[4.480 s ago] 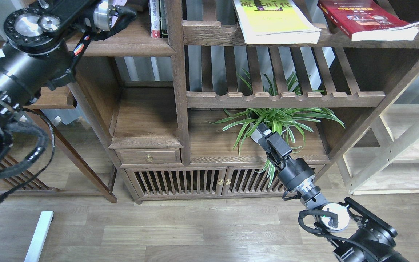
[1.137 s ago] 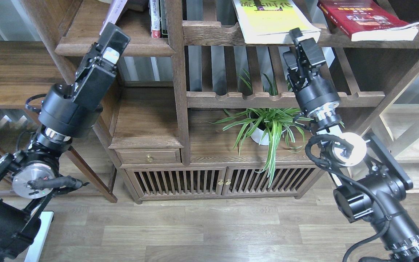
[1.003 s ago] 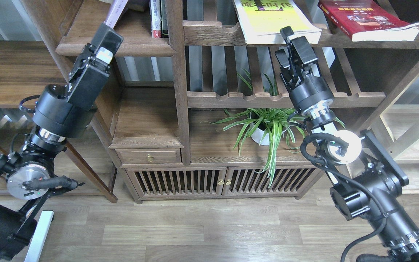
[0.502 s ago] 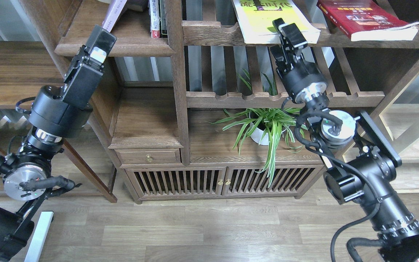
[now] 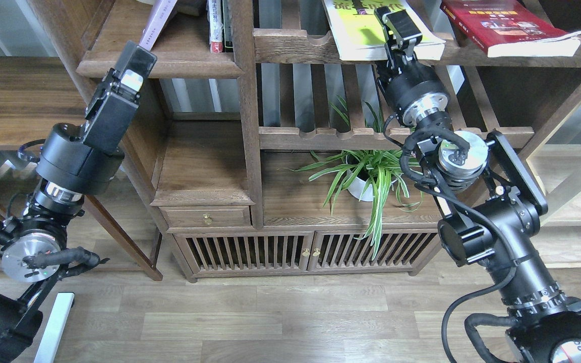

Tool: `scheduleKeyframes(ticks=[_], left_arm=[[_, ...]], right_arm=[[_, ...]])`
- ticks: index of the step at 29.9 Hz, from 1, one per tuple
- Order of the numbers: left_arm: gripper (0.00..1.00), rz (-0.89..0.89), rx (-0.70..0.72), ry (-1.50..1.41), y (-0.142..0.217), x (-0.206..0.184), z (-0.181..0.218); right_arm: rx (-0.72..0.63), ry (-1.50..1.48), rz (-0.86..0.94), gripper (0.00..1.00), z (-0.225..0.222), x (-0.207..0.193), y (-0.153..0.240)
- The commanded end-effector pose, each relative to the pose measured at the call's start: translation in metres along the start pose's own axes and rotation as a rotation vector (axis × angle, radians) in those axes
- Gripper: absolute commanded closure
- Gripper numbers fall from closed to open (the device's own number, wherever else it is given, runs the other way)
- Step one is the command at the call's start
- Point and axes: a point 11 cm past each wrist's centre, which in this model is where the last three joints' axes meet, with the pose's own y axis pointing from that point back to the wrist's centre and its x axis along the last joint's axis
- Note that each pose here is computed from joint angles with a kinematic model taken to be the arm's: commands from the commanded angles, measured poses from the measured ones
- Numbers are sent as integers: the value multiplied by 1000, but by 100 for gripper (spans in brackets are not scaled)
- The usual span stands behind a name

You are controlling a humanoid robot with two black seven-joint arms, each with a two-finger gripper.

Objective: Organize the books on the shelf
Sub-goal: 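Grasp the green-covered book on the top shelf with the right gripper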

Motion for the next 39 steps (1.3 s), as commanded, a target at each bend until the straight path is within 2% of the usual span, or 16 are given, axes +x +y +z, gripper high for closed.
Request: scheduleKeyframes(ticks=[1, 4, 8, 16, 31, 39], left_arm=[[1, 3, 0, 1, 1, 0, 0], [1, 7, 1, 2, 2, 1, -1], [1, 12, -3, -1, 4, 2, 1], [1, 14, -1, 0, 4, 2, 0], [1, 16, 2, 1, 5, 2, 0], [1, 21, 2, 1, 6, 4, 0]], right_arm=[[6, 1, 5, 33, -2, 3, 1], [7, 1, 9, 33, -3, 5, 2], [2, -5, 2, 46, 0, 4, 2], [5, 2, 6, 54, -3, 6, 3], [9, -20, -67, 87, -1, 7, 8], [21, -93, -151, 94, -1, 11, 17]])
